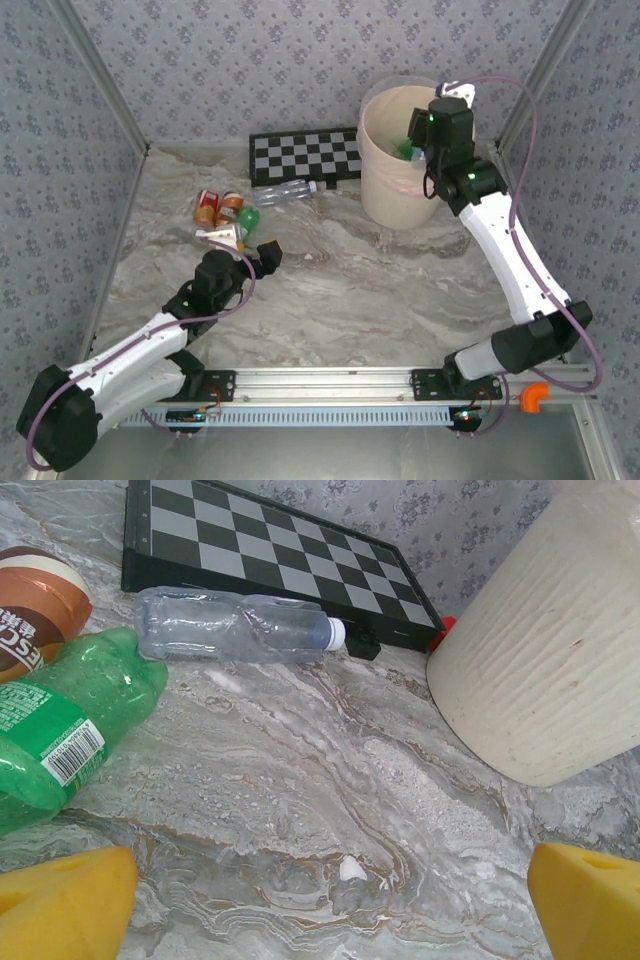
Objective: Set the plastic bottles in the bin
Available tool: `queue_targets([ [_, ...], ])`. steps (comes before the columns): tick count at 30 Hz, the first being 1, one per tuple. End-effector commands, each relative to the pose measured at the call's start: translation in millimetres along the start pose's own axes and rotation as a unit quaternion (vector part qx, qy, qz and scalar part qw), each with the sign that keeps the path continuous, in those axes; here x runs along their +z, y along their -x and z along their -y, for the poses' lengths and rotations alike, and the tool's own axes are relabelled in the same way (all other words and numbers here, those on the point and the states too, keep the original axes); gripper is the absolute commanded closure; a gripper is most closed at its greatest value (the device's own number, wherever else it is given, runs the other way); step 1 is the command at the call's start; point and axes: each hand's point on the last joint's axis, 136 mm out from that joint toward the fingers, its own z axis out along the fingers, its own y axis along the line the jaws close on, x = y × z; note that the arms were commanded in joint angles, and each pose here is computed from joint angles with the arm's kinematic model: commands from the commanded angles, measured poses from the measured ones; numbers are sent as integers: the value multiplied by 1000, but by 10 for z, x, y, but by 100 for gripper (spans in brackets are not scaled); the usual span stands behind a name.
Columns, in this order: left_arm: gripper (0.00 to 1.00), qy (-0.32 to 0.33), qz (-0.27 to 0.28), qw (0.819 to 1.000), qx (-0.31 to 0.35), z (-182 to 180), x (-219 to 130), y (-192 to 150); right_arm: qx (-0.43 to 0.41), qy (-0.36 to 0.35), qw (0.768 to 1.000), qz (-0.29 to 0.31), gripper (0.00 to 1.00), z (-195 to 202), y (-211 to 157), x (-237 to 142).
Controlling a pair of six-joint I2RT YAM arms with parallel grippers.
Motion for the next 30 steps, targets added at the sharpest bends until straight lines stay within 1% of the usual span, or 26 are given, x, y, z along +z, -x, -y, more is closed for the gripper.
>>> queue_targets([
  [1, 0, -17, 21, 1000, -3, 101, -19, 145, -2, 1, 1000, 14, 48, -7, 210, 136],
  [8, 0, -16, 22, 1000, -1, 98, -23, 150, -3, -15, 1000, -1, 47, 21, 264, 507],
  [13, 0, -16, 25, 1000, -1, 98, -36, 167, -5, -23, 999, -30, 47, 11, 83, 696],
  [16, 0, -16, 26, 1000, 0, 98, -43, 175, -10, -27, 998, -51, 47, 25, -98, 776],
  [17, 0, -15, 26, 1000, 0, 96, -44, 174, -10, -25, 998, -57, 44, 19, -145, 790],
  [18, 0, -15, 26, 1000, 1, 95, -44, 171, -12, -24, 998, -63, 35, 23, -183, 805],
  [19, 0, -16, 26, 1000, 0, 98, -43, 174, -14, -24, 997, -66, 24, 21, -196, 796],
  [20, 0, -15, 26, 1000, 1, 94, -42, 173, -15, -26, 997, -68, 9, 24, -202, 784],
  [21, 0, -14, 26, 1000, 0, 91, -39, 170, -16, -26, 997, -68, 0, 23, -185, 754],
  [26, 0, -15, 21, 1000, -1, 95, -20, 148, -14, -13, 999, -47, 0, -7, -19, 543],
  [30, 0, -14, 18, 1000, 0, 89, -2, 129, -13, 5, 1000, -24, 0, -59, 104, 279],
])
